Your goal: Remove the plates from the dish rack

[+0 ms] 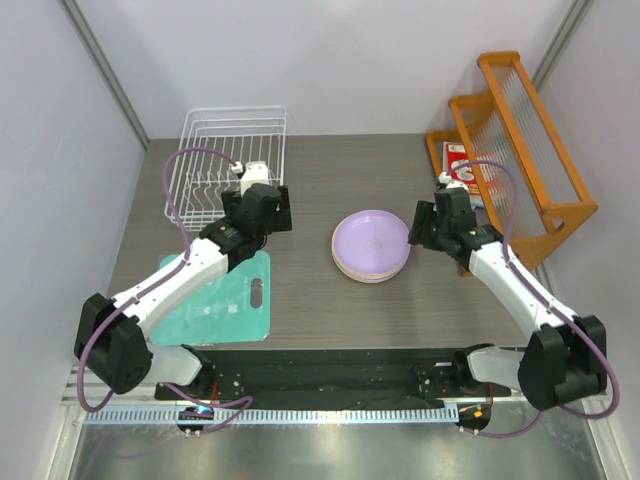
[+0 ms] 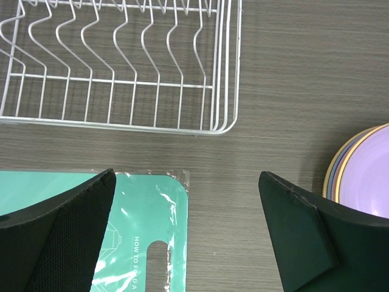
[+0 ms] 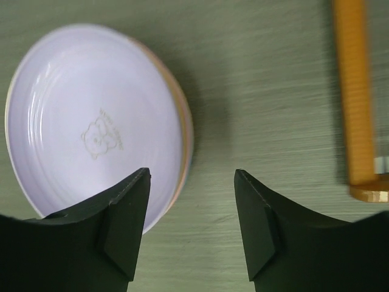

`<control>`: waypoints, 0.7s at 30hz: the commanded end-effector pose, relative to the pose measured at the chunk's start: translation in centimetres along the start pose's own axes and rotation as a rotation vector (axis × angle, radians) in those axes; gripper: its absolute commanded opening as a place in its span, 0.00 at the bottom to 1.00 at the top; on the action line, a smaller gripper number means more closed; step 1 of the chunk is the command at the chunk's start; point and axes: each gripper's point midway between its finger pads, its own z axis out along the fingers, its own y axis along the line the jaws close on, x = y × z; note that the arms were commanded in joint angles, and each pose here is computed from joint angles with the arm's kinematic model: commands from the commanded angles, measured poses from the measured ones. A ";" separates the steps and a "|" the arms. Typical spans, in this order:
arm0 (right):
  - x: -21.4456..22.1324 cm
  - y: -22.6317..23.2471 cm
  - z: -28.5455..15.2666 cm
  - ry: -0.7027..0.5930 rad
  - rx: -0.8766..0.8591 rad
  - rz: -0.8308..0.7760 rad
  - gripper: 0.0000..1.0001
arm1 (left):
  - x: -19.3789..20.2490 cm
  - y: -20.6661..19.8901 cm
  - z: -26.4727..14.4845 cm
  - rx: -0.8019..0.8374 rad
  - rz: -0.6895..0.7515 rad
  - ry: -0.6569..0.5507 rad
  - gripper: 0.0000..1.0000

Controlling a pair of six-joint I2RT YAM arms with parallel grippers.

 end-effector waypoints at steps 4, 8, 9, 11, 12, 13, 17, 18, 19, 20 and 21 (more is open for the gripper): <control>-7.1 -4.3 -4.7 -0.394 0.229 0.040 0.64 | -2.6 -0.5 -0.9 0.024 -0.030 -0.048 0.99; -4.9 -6.2 -2.7 -0.497 0.262 -0.006 0.68 | -2.6 0.3 -1.4 0.018 -0.037 -0.092 0.99; -6.4 -5.6 -3.0 -0.596 0.228 0.007 0.87 | -2.4 0.6 -1.4 0.012 -0.039 -0.100 1.00; -4.6 -6.0 -1.8 -0.602 0.222 -0.043 1.00 | -1.0 1.5 -1.2 -0.009 -0.032 -0.103 0.99; -5.6 -5.5 -2.1 -0.674 0.204 -0.036 1.00 | -1.3 1.5 -1.0 -0.003 -0.053 -0.141 0.99; -4.7 -6.2 -1.5 -0.677 0.228 -0.039 1.00 | -0.8 1.6 -0.8 -0.002 -0.039 -0.148 0.99; -4.6 -7.4 -0.2 -0.711 0.323 -0.069 1.00 | 0.3 2.3 -0.3 -0.017 -0.045 -0.183 0.99; -4.2 -7.3 0.2 -0.687 0.341 -0.096 1.00 | 0.5 2.4 -0.3 -0.015 -0.043 -0.179 1.00; -3.8 -7.4 0.8 -0.669 0.356 -0.109 1.00 | 0.7 2.4 -0.4 -0.012 -0.042 -0.168 1.00; -3.5 -7.5 1.0 -0.658 0.370 -0.118 1.00 | 0.8 2.4 -0.5 -0.007 -0.054 -0.165 1.00; -3.4 -7.4 1.0 -0.664 0.376 -0.126 1.00 | 0.9 2.5 -0.8 -0.001 -0.061 -0.168 0.99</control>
